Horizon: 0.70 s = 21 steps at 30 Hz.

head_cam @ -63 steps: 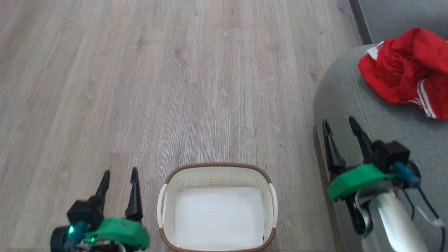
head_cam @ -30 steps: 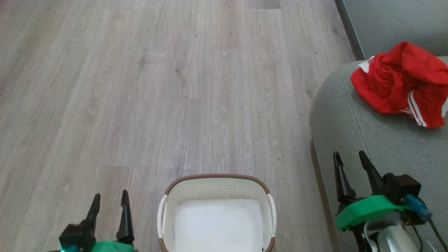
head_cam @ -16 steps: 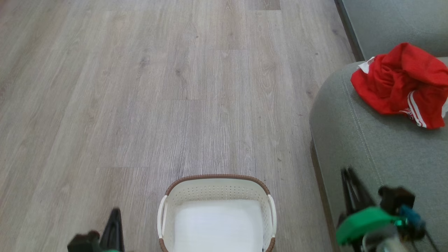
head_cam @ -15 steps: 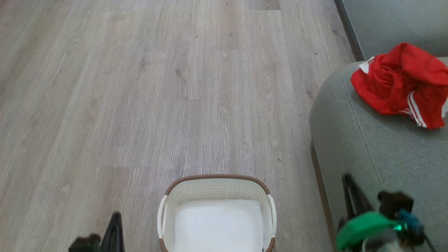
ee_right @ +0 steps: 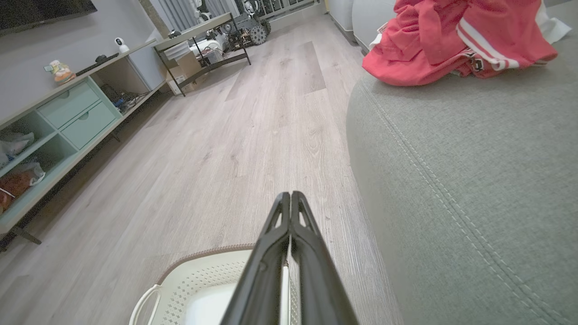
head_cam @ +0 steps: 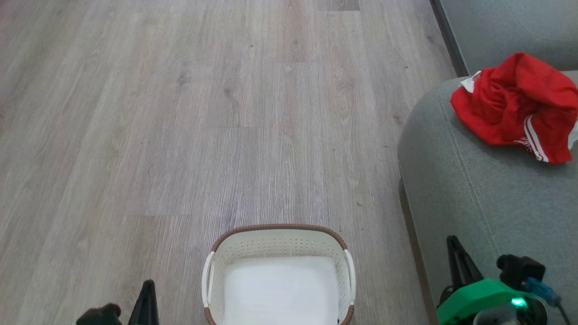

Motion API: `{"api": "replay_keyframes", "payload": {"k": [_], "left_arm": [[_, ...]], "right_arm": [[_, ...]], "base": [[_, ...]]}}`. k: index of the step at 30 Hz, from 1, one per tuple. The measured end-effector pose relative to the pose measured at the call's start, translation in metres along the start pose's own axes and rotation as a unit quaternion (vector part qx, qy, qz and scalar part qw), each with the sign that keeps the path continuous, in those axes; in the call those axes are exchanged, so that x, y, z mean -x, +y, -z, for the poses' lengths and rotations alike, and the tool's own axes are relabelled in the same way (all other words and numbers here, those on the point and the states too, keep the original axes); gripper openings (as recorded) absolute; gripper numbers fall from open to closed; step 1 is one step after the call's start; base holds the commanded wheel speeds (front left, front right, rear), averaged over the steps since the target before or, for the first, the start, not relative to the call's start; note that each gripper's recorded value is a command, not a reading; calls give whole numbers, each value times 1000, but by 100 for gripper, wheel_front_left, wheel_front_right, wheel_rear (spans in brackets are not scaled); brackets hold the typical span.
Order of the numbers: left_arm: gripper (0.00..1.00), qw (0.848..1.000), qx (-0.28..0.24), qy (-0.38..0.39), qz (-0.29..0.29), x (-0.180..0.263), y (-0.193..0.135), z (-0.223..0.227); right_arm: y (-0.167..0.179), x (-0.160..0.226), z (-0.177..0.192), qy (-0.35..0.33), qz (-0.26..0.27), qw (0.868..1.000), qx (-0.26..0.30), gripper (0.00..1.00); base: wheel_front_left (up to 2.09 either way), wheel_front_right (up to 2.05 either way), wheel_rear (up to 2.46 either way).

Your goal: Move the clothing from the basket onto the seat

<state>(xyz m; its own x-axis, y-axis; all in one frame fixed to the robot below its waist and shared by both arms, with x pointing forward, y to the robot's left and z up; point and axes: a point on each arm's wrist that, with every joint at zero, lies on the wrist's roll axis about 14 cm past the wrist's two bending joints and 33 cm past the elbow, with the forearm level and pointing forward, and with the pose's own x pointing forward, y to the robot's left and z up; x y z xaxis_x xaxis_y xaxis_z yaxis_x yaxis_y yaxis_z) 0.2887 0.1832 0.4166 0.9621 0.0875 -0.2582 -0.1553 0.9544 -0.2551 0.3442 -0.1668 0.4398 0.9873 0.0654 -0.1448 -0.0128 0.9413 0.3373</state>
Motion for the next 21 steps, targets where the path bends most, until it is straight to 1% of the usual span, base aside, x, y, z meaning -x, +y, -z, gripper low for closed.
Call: {"api": "replay_keyframes", "payload": {"k": [10, 21], "left_arm": [[0, 998, 56, 7, -8, -6, 4, -3], [0, 993, 120, 18, -7, -13, 2, -4]], "right_arm": [[-6, -2, -4, -4, 15, 998, -54, 0], [-11, -4, -8, -7, 27, 993, -114, 0]], "base": [[0, 0, 0], [0, 0, 0]]}}
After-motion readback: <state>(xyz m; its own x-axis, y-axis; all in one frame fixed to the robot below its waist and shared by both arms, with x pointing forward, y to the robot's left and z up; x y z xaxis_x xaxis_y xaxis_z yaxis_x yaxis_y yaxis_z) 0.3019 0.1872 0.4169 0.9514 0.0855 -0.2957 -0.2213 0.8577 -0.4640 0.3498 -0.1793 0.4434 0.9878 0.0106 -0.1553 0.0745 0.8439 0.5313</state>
